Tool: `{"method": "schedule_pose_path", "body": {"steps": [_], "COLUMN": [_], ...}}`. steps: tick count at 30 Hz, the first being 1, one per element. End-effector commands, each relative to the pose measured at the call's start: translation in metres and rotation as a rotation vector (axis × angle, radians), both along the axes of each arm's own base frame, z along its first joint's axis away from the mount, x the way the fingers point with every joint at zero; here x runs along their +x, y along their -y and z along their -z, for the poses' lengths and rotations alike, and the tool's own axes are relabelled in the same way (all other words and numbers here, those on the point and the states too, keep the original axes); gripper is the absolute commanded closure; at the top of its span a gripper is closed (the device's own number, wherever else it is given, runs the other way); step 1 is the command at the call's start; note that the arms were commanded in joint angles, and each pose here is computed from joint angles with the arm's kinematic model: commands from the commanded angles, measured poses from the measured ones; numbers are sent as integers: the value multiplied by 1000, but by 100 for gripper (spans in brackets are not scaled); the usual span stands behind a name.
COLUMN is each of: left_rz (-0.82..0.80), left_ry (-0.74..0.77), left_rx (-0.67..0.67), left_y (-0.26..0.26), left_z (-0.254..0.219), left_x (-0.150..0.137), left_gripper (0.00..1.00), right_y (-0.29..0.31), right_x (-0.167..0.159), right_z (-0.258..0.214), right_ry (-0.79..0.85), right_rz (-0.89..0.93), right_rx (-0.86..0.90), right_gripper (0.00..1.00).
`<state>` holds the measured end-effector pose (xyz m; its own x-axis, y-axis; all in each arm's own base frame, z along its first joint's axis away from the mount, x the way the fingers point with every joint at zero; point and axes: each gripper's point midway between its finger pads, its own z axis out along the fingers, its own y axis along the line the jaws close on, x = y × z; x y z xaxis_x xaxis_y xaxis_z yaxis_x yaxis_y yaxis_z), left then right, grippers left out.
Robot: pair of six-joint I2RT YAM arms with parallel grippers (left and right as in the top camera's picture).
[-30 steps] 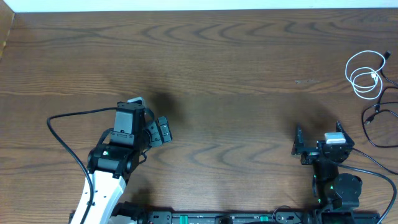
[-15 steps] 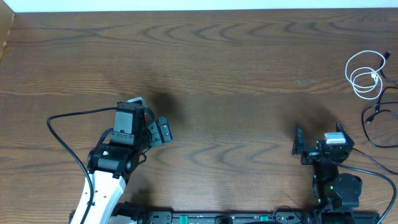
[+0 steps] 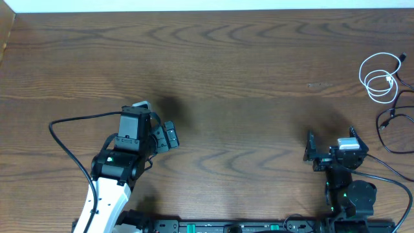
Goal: Untangle cables
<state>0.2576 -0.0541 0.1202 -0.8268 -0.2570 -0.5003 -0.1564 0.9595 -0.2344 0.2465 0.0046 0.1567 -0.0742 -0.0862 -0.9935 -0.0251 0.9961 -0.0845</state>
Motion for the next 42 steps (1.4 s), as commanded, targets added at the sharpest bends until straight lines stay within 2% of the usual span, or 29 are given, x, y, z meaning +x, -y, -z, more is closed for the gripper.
{"method": "schedule_pose_path", "body": {"steps": [1,7,12,16,28,42], "left_rz": [19,19,-18,-60,-194,-196], "left_ry": [23,17,-24,24,480,1007], "left_rx": [-8,-2,91,88,61,94], "left_y": [5,5,-14,-25,-61,-69], "left_z": [-6,-5,2,-9,-38,-67], "left_x": [-2,-2,-12,-16,-19,-9], "left_gripper": [1,1,1,1,1,1], "right_y": [2,2,2,2,2,2], "right_x": [0,0,0,0,0,0], "right_z": [0,0,0,0,0,0], "right_ry": [1,1,1,1,1,1], "right_rz": [10,10,10,10,10,10], "right_rx": [1,1,1,1,1,1], "right_gripper": [1,1,1,1,1,1]}}
